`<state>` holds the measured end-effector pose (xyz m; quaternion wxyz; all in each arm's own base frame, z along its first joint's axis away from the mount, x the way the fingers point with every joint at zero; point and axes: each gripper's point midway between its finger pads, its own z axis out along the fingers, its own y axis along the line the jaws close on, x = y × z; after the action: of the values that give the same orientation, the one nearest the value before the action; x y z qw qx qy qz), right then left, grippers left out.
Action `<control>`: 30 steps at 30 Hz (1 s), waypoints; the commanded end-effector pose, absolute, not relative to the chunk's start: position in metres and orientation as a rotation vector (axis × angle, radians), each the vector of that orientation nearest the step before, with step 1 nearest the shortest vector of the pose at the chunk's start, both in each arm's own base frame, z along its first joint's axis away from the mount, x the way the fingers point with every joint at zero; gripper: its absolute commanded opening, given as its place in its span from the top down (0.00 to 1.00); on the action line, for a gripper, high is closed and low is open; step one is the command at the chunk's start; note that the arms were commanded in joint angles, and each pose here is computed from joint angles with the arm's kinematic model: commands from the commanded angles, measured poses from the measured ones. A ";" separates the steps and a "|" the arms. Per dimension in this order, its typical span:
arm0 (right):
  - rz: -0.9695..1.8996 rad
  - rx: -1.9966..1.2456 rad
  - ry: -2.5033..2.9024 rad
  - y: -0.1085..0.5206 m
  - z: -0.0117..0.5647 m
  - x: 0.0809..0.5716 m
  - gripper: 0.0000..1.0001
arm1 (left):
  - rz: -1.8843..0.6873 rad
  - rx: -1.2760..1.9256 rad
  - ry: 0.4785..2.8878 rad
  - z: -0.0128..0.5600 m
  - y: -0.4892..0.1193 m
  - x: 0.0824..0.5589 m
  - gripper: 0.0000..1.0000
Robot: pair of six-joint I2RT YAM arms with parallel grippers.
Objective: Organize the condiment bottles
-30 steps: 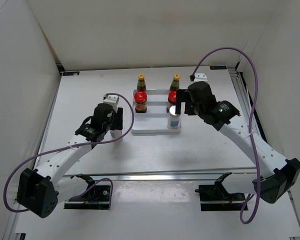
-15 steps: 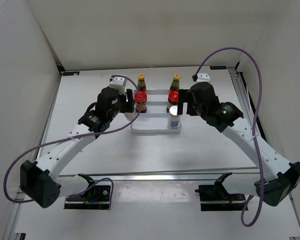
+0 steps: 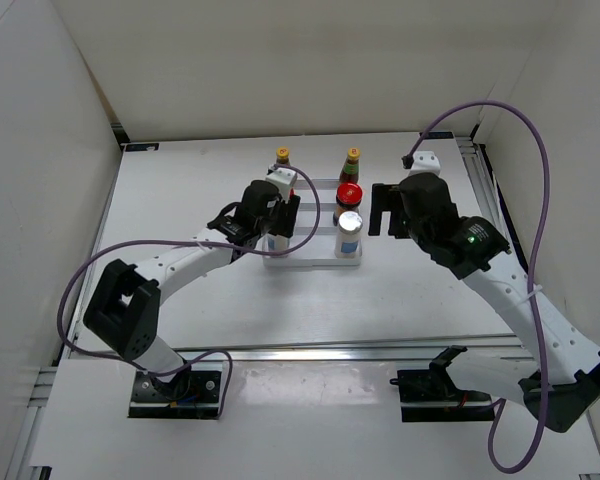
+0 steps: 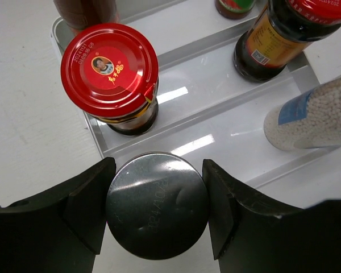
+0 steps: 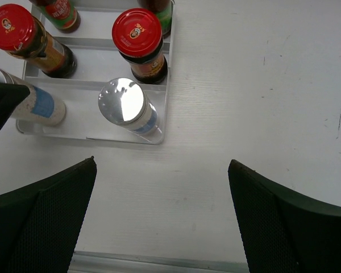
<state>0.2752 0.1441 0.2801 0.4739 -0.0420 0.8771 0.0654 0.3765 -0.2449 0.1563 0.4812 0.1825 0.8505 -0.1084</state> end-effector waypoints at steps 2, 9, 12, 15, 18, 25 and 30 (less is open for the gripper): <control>0.101 -0.106 2.139 0.132 0.281 0.273 0.00 | -0.330 0.448 1.925 0.195 -0.265 0.396 0.89; 0.107 -0.103 2.131 0.134 0.286 0.275 0.00 | -0.310 0.473 1.938 0.190 -0.267 0.399 0.66; 0.108 -0.102 2.130 0.135 0.287 0.277 0.00 | -0.305 0.482 1.935 0.193 -0.267 0.400 0.26; 0.113 -0.092 2.131 0.137 0.289 0.279 0.00 | -0.253 0.477 1.959 0.190 -0.257 0.398 0.00; 0.095 -0.102 2.156 0.139 0.283 0.282 0.00 | -0.214 0.454 1.940 0.206 -0.249 0.400 0.00; 0.037 -0.070 2.201 0.137 0.271 0.287 0.00 | -0.187 0.436 1.768 0.298 -0.238 0.400 0.00; 0.144 -0.099 2.171 0.152 0.274 0.288 0.00 | -0.182 0.374 1.651 0.370 -0.218 0.384 0.00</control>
<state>0.2834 0.1455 0.2576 0.4354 -0.0490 0.8985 0.0276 0.4037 -0.2409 0.2985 0.6040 0.1862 0.7704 -0.0840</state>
